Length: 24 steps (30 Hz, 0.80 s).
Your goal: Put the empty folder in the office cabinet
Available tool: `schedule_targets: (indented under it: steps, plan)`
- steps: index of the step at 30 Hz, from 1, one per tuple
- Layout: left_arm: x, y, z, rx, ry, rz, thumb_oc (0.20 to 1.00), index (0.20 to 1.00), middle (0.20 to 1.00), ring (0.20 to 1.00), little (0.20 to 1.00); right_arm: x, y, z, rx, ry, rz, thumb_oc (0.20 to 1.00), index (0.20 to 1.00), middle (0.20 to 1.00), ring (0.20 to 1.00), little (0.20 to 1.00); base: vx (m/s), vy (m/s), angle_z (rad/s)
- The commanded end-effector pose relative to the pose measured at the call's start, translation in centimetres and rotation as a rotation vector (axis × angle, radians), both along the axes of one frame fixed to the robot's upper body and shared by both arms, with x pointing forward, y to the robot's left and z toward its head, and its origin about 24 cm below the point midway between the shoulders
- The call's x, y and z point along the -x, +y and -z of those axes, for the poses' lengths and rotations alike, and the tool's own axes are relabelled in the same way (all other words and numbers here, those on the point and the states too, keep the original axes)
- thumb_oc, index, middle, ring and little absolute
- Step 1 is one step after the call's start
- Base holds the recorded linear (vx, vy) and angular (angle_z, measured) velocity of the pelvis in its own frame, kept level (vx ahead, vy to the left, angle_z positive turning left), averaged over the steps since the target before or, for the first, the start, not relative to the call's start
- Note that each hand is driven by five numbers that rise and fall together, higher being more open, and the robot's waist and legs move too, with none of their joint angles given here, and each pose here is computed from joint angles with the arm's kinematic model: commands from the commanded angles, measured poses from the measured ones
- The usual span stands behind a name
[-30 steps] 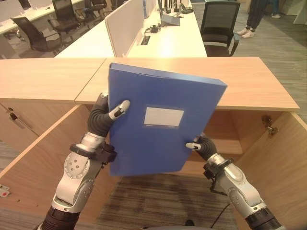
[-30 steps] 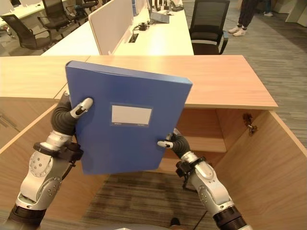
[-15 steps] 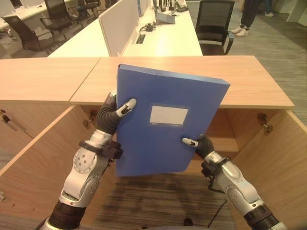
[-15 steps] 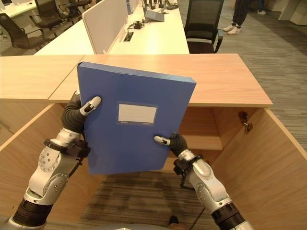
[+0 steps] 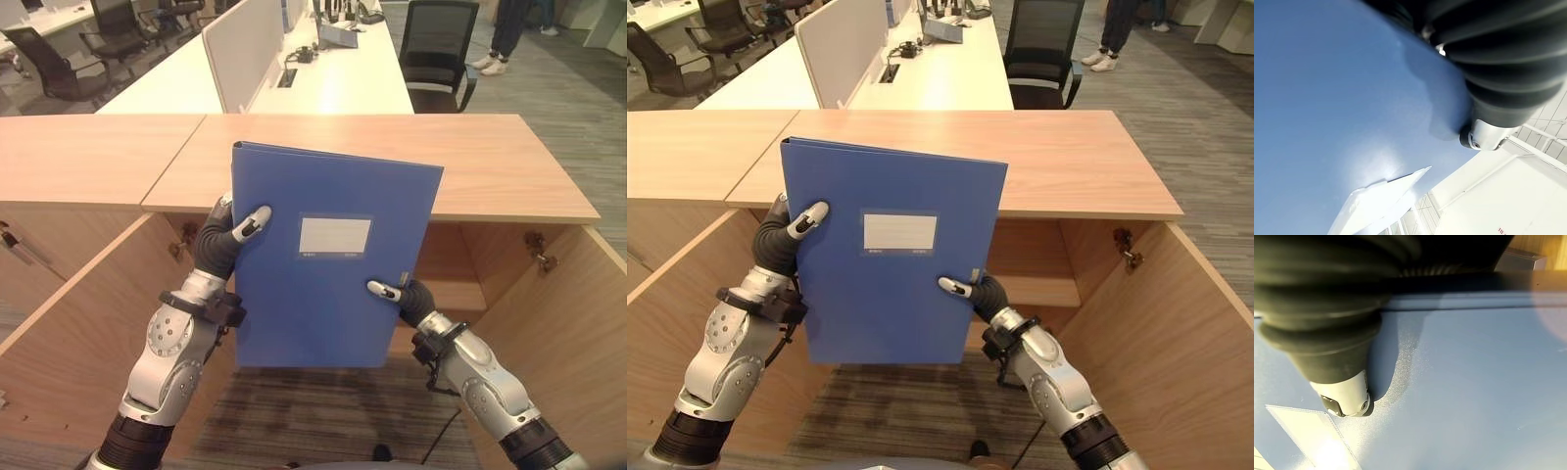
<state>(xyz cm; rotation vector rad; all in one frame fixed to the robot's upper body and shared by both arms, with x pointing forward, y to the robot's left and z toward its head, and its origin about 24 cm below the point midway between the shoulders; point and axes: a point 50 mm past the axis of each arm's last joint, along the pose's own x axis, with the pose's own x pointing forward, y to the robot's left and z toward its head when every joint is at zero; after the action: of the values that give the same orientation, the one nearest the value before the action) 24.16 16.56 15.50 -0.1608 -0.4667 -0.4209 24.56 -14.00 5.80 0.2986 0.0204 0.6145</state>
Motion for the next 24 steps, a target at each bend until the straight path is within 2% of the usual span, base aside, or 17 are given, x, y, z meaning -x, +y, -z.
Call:
schedule_targets:
  steps: [1, 2, 6, 10, 16, 24]
  plan:
    - [0.6, -1.2, -1.2, 0.003, -0.089, 0.122, 1.0, 1.0, 1.0, 1.0, 1.0, -1.2, 0.9, -4.3, 0.077, -0.277, -0.03, 0.2, 0.2, 0.2, 0.2, 0.2, 0.0, 0.0, 0.0]
    - [0.6, -1.2, -1.2, 0.003, -0.089, 0.122, 1.0, 1.0, 1.0, 1.0, 1.0, -1.2, 0.9, -4.3, 0.078, -0.276, -0.03, 0.2, 0.2, 0.2, 0.2, 0.2, 0.0, 0.0, 0.0]
    - [0.8, 0.5, 1.3, -0.049, 0.041, 0.122, 1.0, 1.0, 1.0, 1.0, 1.0, -1.2, -2.5, -4.3, 0.357, -0.388, 0.17, 0.2, 0.2, 0.2, 0.2, 0.2, 0.0, 0.0, 0.0]
    - [1.6, 1.9, 2.9, -0.057, 0.119, 0.146, 1.0, 1.0, 1.0, 1.0, 1.0, -0.7, -3.8, -3.8, 0.514, -0.436, 0.245, 0.2, 0.2, 0.2, 0.2, 0.2, 0.0, 0.0, 0.0]
    - [2.6, 2.8, 5.1, -0.017, 0.246, 0.243, 1.0, 1.0, 1.0, 1.0, 1.0, -0.1, -4.4, -2.0, 0.617, -0.395, 0.255, 0.2, 0.2, 0.2, 0.2, 0.2, 0.0, 0.0, 0.0]
    - [5.0, 4.8, 11.5, -0.008, 0.578, 0.266, 1.0, 1.0, 1.0, 1.0, 1.0, 1.0, -4.8, 1.2, 0.72, -0.291, 0.192, 0.2, 0.2, 0.2, 0.2, 0.2, 0.01, -0.006, 0.0]
